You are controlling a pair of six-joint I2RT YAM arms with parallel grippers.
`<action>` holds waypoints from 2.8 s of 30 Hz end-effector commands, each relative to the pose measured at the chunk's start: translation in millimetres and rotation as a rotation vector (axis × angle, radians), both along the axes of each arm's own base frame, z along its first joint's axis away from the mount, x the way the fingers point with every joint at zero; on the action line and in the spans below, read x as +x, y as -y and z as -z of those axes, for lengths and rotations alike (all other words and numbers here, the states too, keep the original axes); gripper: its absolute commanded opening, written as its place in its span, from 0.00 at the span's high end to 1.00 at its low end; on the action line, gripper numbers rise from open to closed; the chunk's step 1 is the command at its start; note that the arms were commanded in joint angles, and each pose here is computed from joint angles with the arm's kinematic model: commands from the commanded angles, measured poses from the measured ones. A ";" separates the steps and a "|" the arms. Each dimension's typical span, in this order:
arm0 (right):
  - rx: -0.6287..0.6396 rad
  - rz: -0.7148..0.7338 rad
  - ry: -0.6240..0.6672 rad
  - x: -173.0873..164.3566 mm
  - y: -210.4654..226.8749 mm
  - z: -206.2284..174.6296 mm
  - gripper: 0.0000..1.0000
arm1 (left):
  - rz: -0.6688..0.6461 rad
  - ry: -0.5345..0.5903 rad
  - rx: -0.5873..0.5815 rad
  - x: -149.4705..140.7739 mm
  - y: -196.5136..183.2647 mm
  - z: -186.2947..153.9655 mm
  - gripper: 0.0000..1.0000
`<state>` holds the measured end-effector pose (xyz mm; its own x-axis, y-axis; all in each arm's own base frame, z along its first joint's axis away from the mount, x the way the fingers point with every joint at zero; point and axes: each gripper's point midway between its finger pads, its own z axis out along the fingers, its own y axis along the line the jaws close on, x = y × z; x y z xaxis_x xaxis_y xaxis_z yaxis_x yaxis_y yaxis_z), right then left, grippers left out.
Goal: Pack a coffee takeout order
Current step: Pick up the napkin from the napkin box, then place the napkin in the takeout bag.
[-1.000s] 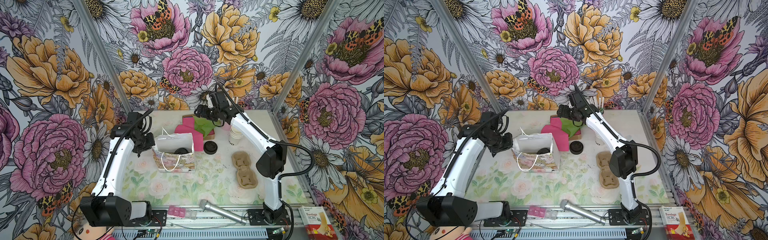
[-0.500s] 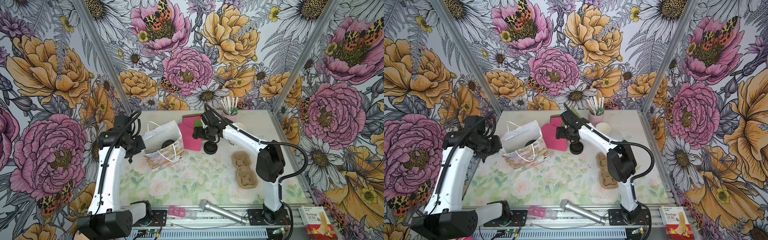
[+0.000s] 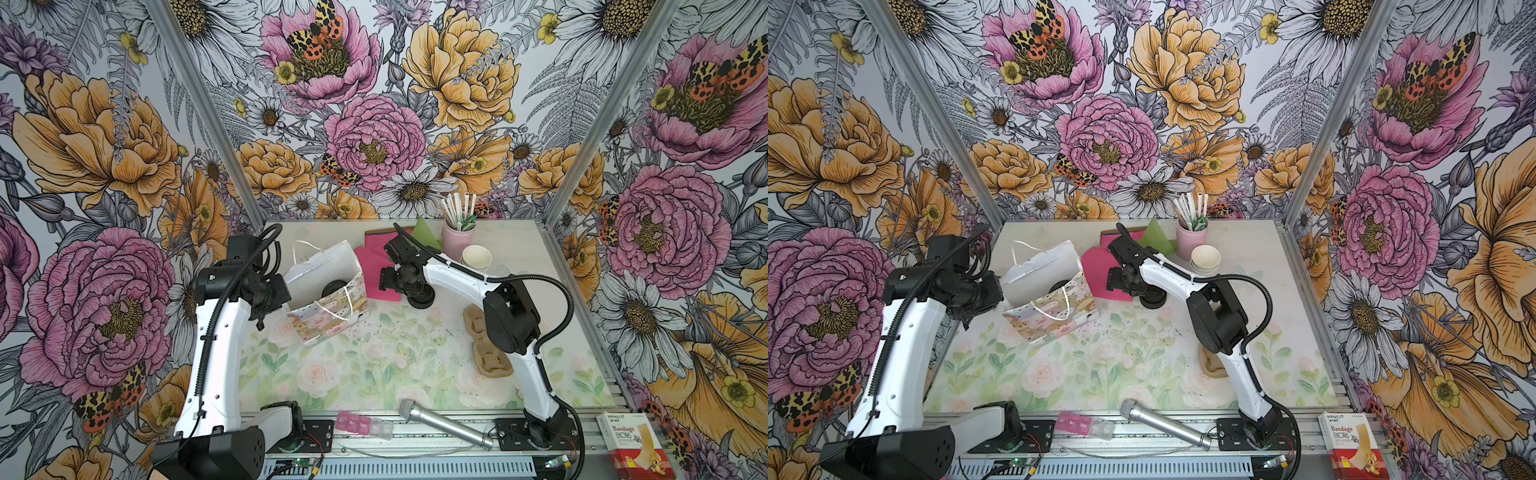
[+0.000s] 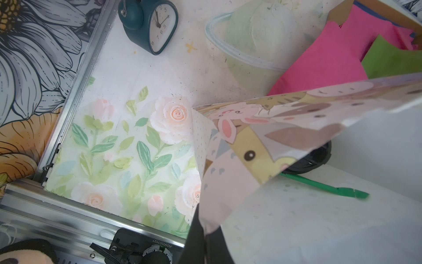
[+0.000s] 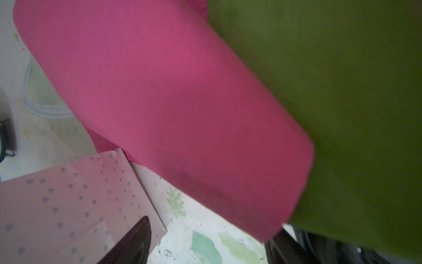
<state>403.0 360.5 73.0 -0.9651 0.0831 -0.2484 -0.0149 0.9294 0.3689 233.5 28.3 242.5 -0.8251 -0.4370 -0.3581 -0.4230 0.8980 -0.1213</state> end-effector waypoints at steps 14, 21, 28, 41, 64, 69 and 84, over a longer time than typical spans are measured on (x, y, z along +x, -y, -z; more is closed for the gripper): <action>0.100 -0.101 0.217 24.0 -24.7 -86.2 1.00 | -0.003 0.017 -0.019 -5.7 2.6 1.3 0.99; 0.217 -0.159 0.421 21.7 -24.4 -198.2 1.00 | -0.002 0.019 -0.031 -4.3 4.6 2.3 0.99; 0.321 -0.295 0.691 -15.3 -10.4 -326.5 1.00 | 0.004 0.029 -0.045 -4.7 7.3 1.3 0.99; 0.580 -0.555 0.724 -143.5 -43.3 -413.4 1.00 | 0.020 0.048 -0.068 0.4 12.6 -0.5 0.99; 0.474 -0.516 0.376 -134.1 -129.6 -288.7 1.00 | 0.052 0.077 -0.083 4.6 22.1 -5.2 0.98; 0.408 -0.504 0.316 -129.3 -133.6 -256.7 1.00 | 0.055 0.078 -0.082 4.3 22.4 -5.2 0.98; 0.349 -0.452 0.203 -110.0 -167.1 -186.2 1.00 | 0.051 0.087 -0.084 0.6 23.3 -4.8 0.98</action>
<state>291.6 520.9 269.3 -0.8386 -0.2327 -0.4925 -0.5170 0.6250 0.5849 230.7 11.1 242.4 -0.8269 -0.4255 -0.3677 -0.3786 0.9047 -0.1955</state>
